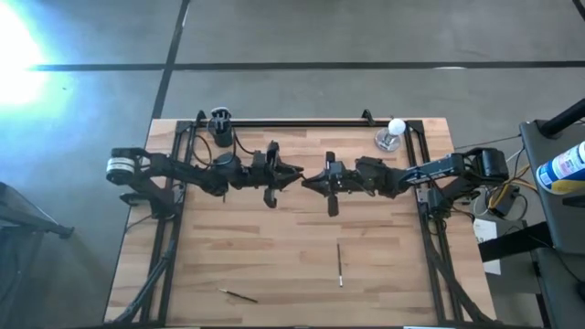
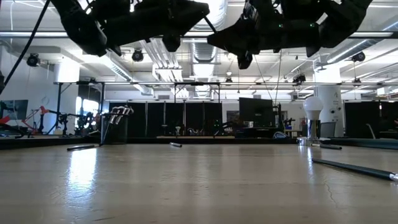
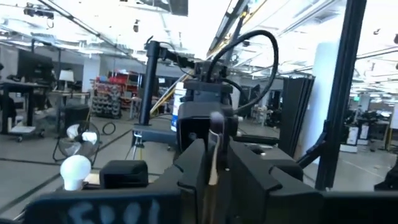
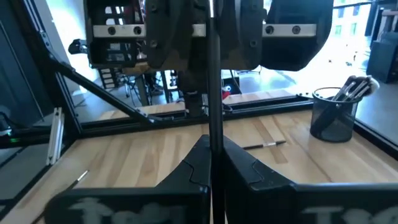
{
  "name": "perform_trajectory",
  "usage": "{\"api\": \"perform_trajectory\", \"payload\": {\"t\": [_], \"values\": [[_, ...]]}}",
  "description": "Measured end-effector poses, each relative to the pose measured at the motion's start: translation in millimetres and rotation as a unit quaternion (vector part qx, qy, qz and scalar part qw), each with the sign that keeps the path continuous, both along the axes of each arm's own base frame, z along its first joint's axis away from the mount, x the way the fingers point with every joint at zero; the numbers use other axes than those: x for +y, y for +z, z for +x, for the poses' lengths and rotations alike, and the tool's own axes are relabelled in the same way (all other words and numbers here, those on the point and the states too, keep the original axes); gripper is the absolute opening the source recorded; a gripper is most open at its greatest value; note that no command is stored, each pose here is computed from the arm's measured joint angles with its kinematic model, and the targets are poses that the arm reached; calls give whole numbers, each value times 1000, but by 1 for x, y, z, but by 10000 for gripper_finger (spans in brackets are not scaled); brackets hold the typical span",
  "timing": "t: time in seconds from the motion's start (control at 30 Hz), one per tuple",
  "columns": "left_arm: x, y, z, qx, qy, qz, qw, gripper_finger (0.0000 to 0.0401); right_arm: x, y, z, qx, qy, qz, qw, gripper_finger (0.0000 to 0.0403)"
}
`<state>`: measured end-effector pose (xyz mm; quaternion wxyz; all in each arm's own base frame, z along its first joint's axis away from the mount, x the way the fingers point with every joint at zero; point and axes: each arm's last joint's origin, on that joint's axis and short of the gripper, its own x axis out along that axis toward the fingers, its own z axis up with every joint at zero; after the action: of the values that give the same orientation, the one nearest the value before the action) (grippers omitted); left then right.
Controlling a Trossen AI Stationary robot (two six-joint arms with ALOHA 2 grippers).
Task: Put items in baskets/containers
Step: Put the foundation brush into the pen holder
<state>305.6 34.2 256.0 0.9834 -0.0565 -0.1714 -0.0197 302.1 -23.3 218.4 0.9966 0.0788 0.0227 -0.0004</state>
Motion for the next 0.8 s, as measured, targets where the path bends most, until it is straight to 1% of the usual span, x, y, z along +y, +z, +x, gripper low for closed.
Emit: {"api": "perform_trajectory", "payload": {"t": [0.1, 0.27, 0.37, 0.47, 0.57, 0.67, 0.73, 0.8], "values": [[1, -1, 0, 6, 4, -1, 1000, 16, 0, -1, 0, 4, 0, 2, 1000, 15], [6, 5, -5, 23, 20, -7, 1000, 10, -1, -3, 0, 14, -8, -1, 1000, 55], [12, 14, -16, 55, 60, -17, 997, 10, -2, -7, -1, 32, -29, -2, 999, 82], [23, 24, -35, 106, 119, -23, 987, 10, -3, -12, -3, 48, -43, -9, 998, 102], [39, 34, -61, 148, 215, -39, 964, 9, -1, -16, -4, 61, -29, -14, 998, 105], [55, 42, -89, 176, 287, -58, 940, 9, -1, -19, -6, 64, -26, -18, 997, 91], [67, 46, -107, 192, 344, -70, 916, 9, -2, -20, -7, 67, -31, -22, 997, 75], [80, 47, -125, 209, 409, -87, 884, 9, -2, -22, -8, 69, -30, -24, 997, 56]]}}
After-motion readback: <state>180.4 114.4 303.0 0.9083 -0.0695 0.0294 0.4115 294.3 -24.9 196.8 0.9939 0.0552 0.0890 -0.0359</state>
